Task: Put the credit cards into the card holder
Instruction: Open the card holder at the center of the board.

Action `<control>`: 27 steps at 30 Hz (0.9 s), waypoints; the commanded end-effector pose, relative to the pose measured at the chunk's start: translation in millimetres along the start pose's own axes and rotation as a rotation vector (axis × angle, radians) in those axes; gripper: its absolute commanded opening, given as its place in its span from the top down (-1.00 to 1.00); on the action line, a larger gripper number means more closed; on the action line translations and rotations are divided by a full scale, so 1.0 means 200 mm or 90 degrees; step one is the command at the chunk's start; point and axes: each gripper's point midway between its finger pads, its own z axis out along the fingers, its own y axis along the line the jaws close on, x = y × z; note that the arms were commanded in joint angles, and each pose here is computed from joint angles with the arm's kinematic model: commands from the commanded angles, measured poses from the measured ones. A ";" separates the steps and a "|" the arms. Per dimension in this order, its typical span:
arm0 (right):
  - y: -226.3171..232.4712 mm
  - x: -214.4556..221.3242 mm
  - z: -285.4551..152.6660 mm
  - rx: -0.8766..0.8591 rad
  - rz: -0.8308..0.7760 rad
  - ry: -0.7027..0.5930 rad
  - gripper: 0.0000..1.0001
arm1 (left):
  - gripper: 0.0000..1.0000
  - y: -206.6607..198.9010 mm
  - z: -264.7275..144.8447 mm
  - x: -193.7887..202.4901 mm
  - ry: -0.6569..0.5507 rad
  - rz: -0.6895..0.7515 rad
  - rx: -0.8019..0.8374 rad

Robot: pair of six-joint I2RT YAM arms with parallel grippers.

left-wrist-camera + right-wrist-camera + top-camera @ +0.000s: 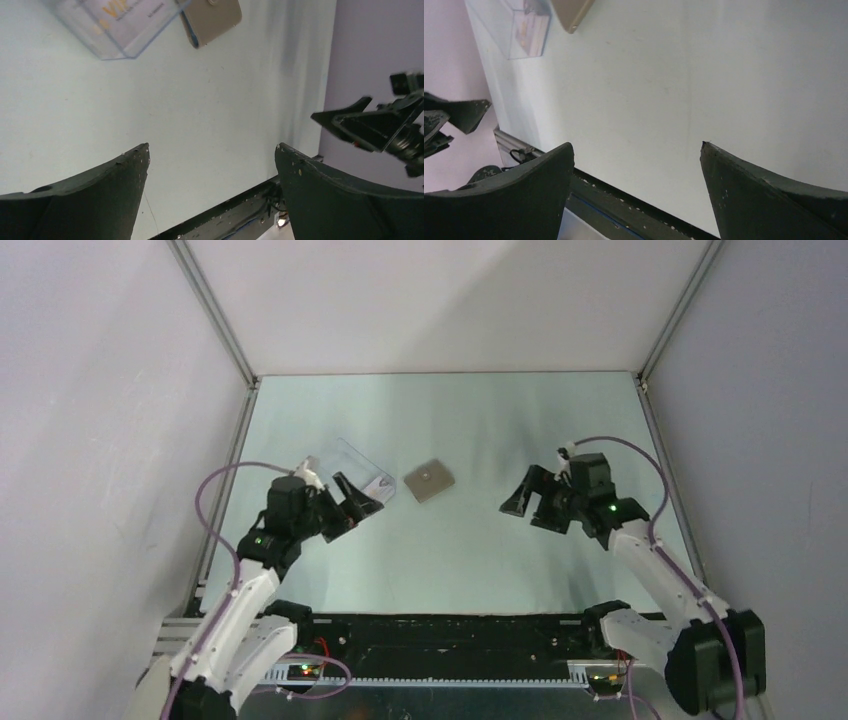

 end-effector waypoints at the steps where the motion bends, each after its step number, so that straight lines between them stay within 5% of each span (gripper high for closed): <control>1: 0.21 -0.10 0.12 -0.063 -0.015 -0.007 -0.98 | -0.99 -0.12 0.09 -0.05 0.009 0.086 -0.021; 7: 0.26 -0.05 0.34 -0.093 0.037 0.070 -0.90 | -0.93 -0.35 0.29 -0.04 0.064 0.220 -0.045; 15: 0.30 -0.04 0.54 -0.116 0.078 0.114 -0.83 | -0.93 -0.52 0.68 -0.27 0.042 0.321 -0.114; 27: 0.25 -0.02 0.69 -0.085 0.118 0.137 -0.73 | -0.85 -0.26 1.24 -0.28 0.133 0.285 -0.213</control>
